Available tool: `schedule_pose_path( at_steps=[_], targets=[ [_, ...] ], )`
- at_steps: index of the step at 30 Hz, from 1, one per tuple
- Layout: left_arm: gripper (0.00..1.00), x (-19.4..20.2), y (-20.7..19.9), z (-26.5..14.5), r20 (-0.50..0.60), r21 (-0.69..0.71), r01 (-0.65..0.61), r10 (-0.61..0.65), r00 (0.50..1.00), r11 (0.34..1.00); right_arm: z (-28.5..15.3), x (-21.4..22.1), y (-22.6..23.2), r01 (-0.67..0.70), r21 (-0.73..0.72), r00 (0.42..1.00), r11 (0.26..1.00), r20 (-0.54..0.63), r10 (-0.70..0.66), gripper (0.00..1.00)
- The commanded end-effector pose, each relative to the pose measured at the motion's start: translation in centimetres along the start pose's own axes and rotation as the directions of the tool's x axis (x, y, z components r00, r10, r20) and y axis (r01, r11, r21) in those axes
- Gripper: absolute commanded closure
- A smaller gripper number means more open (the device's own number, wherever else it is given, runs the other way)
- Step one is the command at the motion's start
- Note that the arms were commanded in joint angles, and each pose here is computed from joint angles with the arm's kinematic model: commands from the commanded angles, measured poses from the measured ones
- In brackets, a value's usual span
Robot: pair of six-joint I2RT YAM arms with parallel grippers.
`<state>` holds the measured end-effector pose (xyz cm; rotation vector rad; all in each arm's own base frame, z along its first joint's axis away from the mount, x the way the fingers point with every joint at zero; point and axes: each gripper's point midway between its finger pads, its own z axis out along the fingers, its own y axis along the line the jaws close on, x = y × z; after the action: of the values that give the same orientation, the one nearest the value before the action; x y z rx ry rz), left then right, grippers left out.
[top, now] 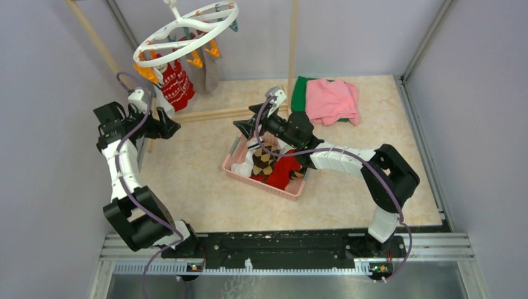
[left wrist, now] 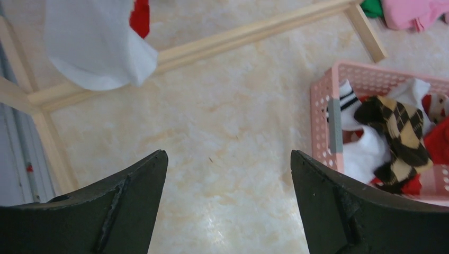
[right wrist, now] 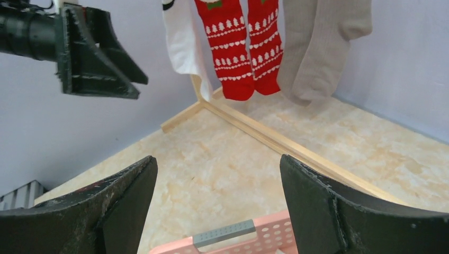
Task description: Remove the socks clipped to the hanger
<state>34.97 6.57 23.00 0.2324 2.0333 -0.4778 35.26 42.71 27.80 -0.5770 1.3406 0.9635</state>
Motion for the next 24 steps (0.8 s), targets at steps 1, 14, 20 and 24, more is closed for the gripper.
schedule_pose_path(
  at_steps=[1,14,20,24],
  targets=[
    [0.09,-5.1,3.5,1.4,0.185,-0.155,0.005,0.024,0.982,0.988,-1.0,-5.1,2.3,-0.015,-0.051,0.989,0.999,0.147,0.022,0.15],
    [0.24,-8.4,4.2,7.6,0.361,-0.197,-0.056,0.125,0.924,0.979,-2.8,-5.5,3.9,-0.053,-0.094,0.982,0.994,0.175,0.069,0.23],
    [0.38,-8.7,4.2,7.8,0.403,-0.240,-0.082,0.177,0.898,0.967,-3.2,-5.2,3.9,-0.071,-0.095,0.982,0.993,0.170,0.086,0.28],
    [0.63,-8.8,4.4,8.0,0.403,-0.287,-0.083,0.199,0.893,0.954,-3.1,-4.8,3.9,-0.080,-0.096,0.982,0.992,0.162,0.095,0.35]
  ],
)
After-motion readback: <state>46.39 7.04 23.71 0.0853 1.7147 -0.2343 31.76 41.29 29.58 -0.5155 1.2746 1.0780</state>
